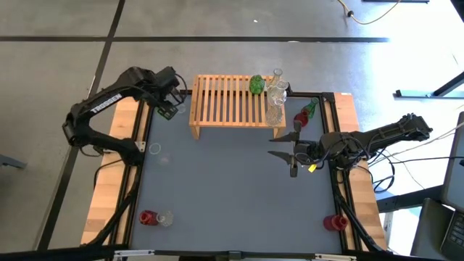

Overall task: Sort vases onto shelf
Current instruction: Put the green vase on the shelf aligned with the other green vase

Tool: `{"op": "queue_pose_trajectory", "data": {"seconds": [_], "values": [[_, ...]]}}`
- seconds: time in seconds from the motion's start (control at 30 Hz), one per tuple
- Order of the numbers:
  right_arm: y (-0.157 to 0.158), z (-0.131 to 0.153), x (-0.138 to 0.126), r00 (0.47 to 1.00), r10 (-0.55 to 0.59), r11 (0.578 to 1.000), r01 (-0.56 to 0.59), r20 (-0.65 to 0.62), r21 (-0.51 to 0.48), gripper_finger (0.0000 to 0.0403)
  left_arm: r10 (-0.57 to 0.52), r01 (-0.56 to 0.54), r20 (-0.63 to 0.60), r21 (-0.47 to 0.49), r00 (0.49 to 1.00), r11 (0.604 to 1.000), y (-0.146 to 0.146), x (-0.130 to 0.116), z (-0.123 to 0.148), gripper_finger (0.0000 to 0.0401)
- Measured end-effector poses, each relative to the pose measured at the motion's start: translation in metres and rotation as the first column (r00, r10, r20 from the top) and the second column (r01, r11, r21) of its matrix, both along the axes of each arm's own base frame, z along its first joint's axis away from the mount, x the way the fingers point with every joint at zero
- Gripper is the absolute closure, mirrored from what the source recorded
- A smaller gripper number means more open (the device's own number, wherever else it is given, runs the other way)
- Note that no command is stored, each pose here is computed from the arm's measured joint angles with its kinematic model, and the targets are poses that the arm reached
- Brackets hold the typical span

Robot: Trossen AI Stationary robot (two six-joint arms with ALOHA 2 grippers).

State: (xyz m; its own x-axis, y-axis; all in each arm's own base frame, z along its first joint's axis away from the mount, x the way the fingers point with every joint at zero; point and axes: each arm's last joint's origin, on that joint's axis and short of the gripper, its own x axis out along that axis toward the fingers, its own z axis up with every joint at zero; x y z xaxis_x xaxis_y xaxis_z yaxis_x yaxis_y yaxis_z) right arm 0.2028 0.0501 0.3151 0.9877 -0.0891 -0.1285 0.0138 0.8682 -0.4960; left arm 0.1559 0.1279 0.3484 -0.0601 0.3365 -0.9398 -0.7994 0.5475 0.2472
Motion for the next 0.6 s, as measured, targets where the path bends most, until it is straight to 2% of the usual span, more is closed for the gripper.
{"op": "queue_pose_trajectory", "data": {"seconds": [0.13, 0.27, 0.6], "values": [[0.001, 0.0, 0.0, 1.0, 0.031, 0.999, -0.031, 0.004, 0.032, 0.0233, -0.032, 0.032, 0.019, 0.0, 0.999, 0.999, -0.023, 0.008, 0.012, 0.0184], [0.003, 0.001, 0.0, 0.994, 0.107, 0.991, -0.108, 0.014, 0.073, 0.0233, -0.119, 0.122, 0.093, -0.028, 0.988, 0.992, -0.048, 0.023, 0.017, 0.0183], [0.01, 0.005, 0.001, 0.956, 0.287, 0.928, -0.294, 0.065, 0.228, 0.0233, -0.248, 0.273, 0.191, -0.115, 0.95, 0.955, -0.124, 0.039, 0.018, 0.0182]]}}
